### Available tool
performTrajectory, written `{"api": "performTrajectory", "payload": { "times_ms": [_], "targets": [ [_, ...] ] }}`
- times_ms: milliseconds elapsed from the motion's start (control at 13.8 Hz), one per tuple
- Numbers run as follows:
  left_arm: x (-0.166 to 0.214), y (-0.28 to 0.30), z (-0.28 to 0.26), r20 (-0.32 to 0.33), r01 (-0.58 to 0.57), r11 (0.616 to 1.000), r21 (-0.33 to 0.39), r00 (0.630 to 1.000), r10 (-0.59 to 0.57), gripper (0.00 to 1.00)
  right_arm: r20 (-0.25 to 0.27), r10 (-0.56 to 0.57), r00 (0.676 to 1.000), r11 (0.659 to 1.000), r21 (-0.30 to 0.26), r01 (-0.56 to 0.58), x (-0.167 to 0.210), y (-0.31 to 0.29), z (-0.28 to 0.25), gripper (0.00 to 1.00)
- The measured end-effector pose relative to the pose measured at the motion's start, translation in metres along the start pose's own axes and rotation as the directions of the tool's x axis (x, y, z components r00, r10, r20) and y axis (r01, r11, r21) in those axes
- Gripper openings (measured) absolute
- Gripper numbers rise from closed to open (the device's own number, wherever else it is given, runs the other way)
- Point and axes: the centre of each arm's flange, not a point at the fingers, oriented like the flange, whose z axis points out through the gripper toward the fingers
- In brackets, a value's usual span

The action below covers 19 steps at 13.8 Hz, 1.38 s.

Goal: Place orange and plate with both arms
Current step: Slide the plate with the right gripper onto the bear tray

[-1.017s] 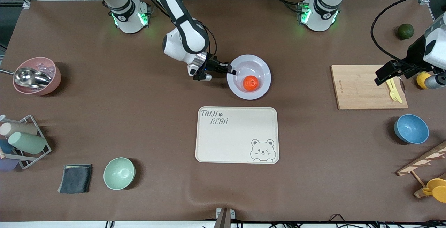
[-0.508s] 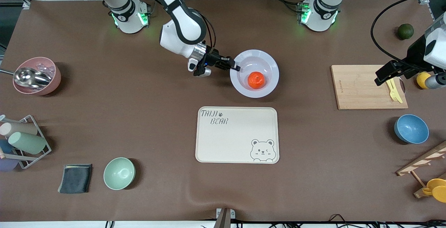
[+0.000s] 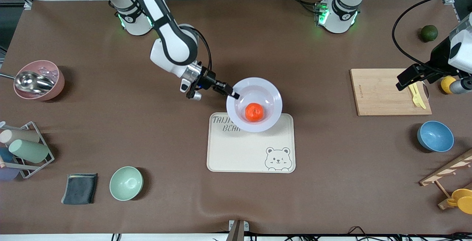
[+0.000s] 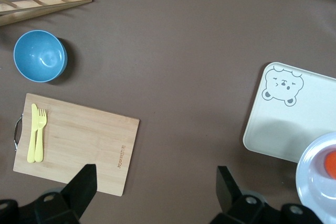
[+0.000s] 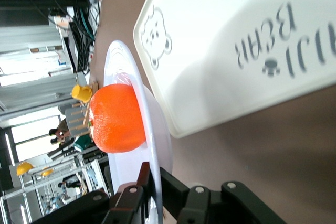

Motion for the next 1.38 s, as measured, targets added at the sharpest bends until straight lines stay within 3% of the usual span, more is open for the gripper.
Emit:
{"api": "performTrajectory", "payload": {
  "times_ms": [436, 726, 1380],
  "targets": [
    [0.000, 0.000, 0.000, -0.001, 0.000, 1.000, 0.000, 1.000, 0.000, 1.00, -0.037, -0.006, 0.999, 0.999, -0.044, 0.004, 0.048, 0.037, 0.060, 0.07],
    [0.000, 0.000, 0.000, -0.001, 0.000, 1.000, 0.000, 1.000, 0.000, 1.00, -0.073, -0.001, 0.997, 1.000, -0.023, -0.001, 0.080, 0.035, 0.065, 0.07],
    [0.000, 0.000, 0.000, -0.003, 0.000, 1.000, -0.001, 1.000, 0.000, 1.00, -0.074, -0.003, 0.997, 0.999, -0.033, 0.001, 0.085, 0.044, 0.075, 0.07]
  ]
}}
